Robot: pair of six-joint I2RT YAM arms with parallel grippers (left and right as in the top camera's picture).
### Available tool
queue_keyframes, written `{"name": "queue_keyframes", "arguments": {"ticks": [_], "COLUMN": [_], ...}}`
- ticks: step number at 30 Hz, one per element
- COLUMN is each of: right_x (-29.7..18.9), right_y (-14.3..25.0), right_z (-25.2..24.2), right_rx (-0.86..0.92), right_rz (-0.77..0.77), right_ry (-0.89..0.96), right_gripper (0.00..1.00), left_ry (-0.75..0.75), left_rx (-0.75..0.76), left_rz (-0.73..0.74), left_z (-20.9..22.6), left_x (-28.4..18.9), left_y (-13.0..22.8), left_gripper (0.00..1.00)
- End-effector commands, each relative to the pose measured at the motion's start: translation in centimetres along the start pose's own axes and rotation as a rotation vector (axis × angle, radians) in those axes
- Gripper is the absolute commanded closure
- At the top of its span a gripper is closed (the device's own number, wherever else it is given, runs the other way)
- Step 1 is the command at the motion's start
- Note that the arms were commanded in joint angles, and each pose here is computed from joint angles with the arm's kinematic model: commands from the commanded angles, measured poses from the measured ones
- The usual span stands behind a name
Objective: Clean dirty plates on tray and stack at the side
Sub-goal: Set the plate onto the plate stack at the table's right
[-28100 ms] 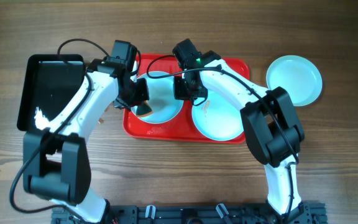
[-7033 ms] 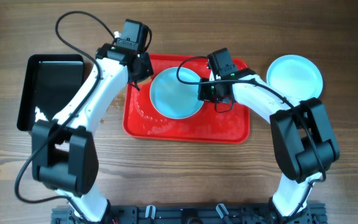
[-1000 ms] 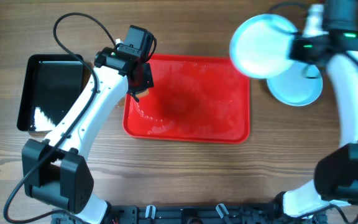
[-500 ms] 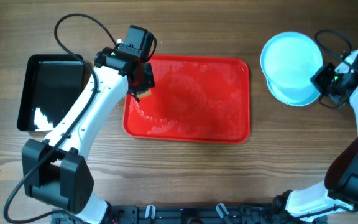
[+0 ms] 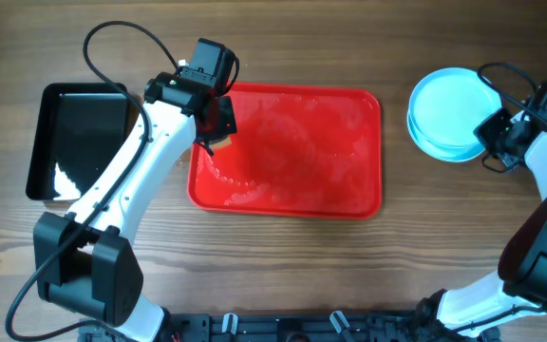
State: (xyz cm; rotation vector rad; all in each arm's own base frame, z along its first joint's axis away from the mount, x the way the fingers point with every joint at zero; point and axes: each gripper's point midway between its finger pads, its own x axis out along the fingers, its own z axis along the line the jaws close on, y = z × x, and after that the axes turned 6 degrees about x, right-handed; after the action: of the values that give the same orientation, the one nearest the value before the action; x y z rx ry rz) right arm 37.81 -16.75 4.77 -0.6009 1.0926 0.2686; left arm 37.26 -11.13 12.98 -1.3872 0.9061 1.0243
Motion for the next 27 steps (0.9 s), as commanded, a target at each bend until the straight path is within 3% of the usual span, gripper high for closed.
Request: {"name": "queue_keyframes", "arguments": {"ticks": [1, 3, 4, 5, 6, 7, 10, 14, 21, 27], "right_x": [1.0, 1.0, 1.0, 1.0, 1.0, 1.0, 0.5, -1.2, -6.2, -12.0], "right_y": [0.5, 0.5, 0.5, 0.5, 0.6, 0.8, 1.5, 1.8, 2.3, 9.0], "right_z": [-0.8, -0.8, -0.8, -0.8, -0.8, -0.5, 2.0, 5.4, 9.1, 17.3], "right_rx": [0.025, 0.028, 0.03, 0.031, 0.03, 0.024, -0.007, -0.032, -0.117, -0.375], "right_rz": [0.015, 0.015, 0.015, 0.016, 0.018, 0.028, 0.084, 0.129, 0.079, 0.135], "right_ry": [0.03, 0.029, 0.029, 0.029, 0.027, 0.013, -0.125, -0.29, -0.369, -0.608], "right_gripper": [0.92, 0.87, 0.79, 0.47, 0.33, 0.21, 0.07, 0.03, 0.01, 0.0], "left_ry": [-0.001, -0.001, -0.001, -0.001, -0.001, -0.001, 0.0, 0.002, 0.003, -0.006], "left_rx": [-0.006, -0.006, -0.006, -0.006, -0.006, -0.006, -0.006, -0.007, -0.008, -0.082], "left_rz": [0.021, 0.021, 0.021, 0.02, 0.02, 0.02, 0.018, 0.014, -0.002, -0.048], "left_z": [0.1, 0.1, 0.1, 0.1, 0.1, 0.1, 0.0, 0.0, 0.0, 2.3], "left_x": [0.7, 0.7, 0.7, 0.7, 0.7, 0.7, 0.7, 0.7, 0.7, 1.0], "left_y": [0.4, 0.4, 0.4, 0.4, 0.4, 0.4, 0.3, 0.2, -0.2, -2.2], "left_gripper": [0.96, 0.96, 0.96, 0.96, 0.96, 0.96, 0.96, 0.96, 0.96, 0.96]}}
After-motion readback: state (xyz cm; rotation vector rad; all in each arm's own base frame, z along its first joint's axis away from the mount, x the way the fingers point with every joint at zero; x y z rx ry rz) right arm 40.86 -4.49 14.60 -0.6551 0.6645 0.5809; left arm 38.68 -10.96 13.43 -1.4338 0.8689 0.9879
